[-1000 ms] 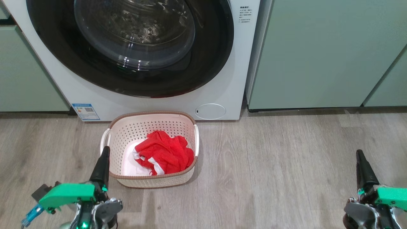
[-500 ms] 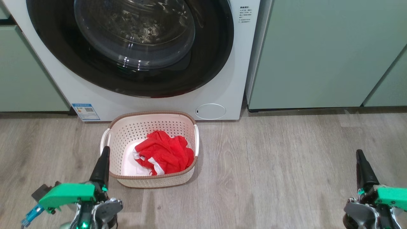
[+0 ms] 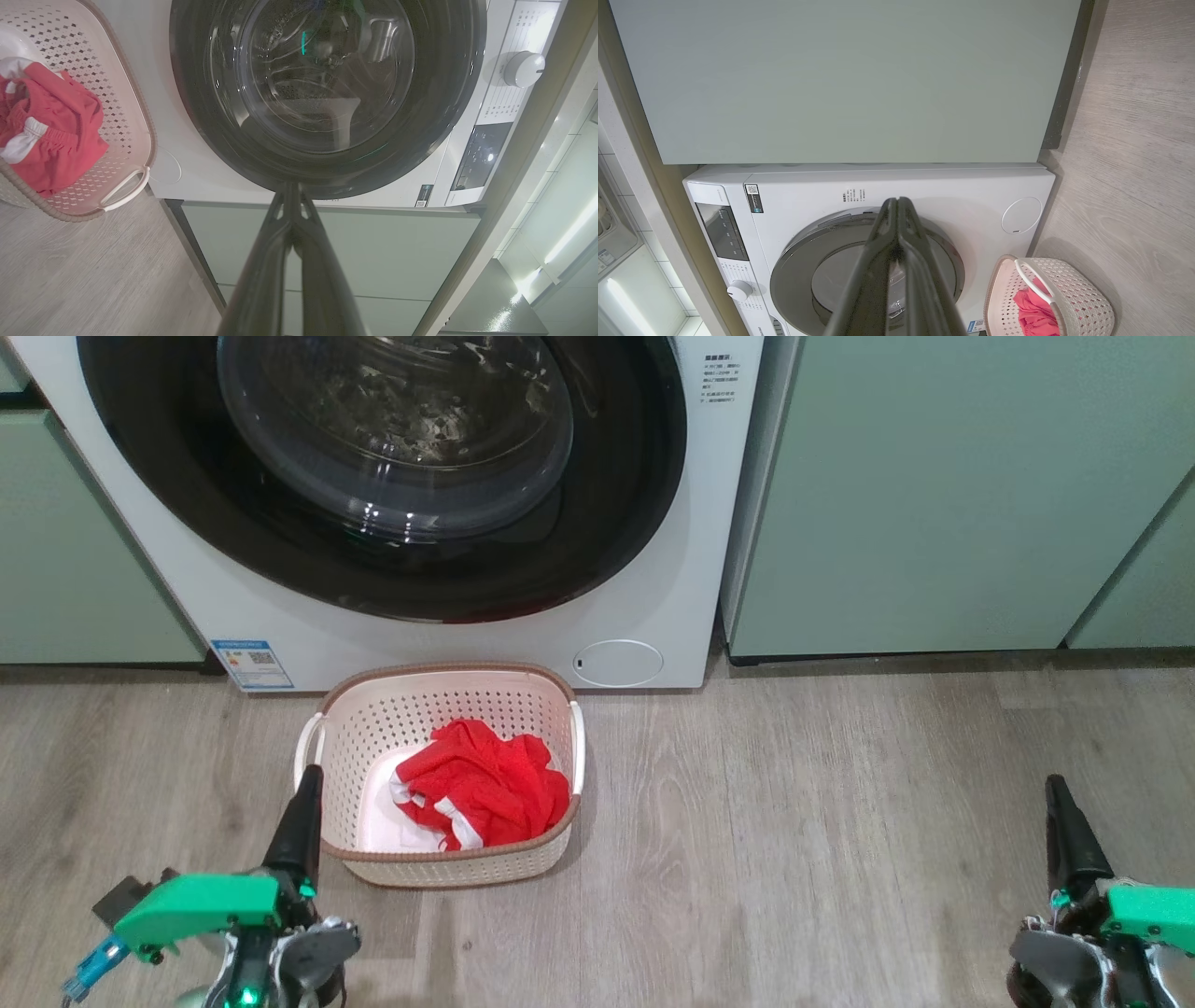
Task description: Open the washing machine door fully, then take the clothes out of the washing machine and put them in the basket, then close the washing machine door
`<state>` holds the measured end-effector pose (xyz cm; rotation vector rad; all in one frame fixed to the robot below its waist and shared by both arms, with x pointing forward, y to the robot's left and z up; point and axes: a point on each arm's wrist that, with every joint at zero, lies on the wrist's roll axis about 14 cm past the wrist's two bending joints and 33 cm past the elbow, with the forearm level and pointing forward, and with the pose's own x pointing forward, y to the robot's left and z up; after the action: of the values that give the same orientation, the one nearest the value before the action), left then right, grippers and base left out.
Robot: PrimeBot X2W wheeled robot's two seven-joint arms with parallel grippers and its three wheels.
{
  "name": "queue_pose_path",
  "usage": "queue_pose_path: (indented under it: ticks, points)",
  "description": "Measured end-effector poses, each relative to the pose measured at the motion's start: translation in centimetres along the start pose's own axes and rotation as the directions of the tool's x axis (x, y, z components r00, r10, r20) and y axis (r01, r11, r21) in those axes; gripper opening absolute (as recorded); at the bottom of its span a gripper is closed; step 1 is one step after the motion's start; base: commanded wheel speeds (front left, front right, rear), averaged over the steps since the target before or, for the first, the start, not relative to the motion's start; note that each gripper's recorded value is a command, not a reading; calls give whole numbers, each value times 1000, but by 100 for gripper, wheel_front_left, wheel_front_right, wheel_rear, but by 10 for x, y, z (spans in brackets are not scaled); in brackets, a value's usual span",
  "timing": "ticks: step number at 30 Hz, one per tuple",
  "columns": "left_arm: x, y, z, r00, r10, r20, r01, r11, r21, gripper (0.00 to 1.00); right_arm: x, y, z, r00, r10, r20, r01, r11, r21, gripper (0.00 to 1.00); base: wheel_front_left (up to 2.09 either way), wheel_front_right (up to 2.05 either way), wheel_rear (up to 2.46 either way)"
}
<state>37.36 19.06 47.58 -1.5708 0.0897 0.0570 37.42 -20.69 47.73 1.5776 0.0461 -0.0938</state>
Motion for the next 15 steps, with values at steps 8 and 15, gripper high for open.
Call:
queue_pose_path:
  ticks: [8,15]
  points:
    - [0,0,0,1000,0,0,0,1000,0,0,0,0,0,1000,0,0,0,1000,0,0,0,0,0]
    - [0,0,0,1000,0,0,0,1000,0,0,0,0,0,1000,0,0,0,1000,0,0,0,0,0]
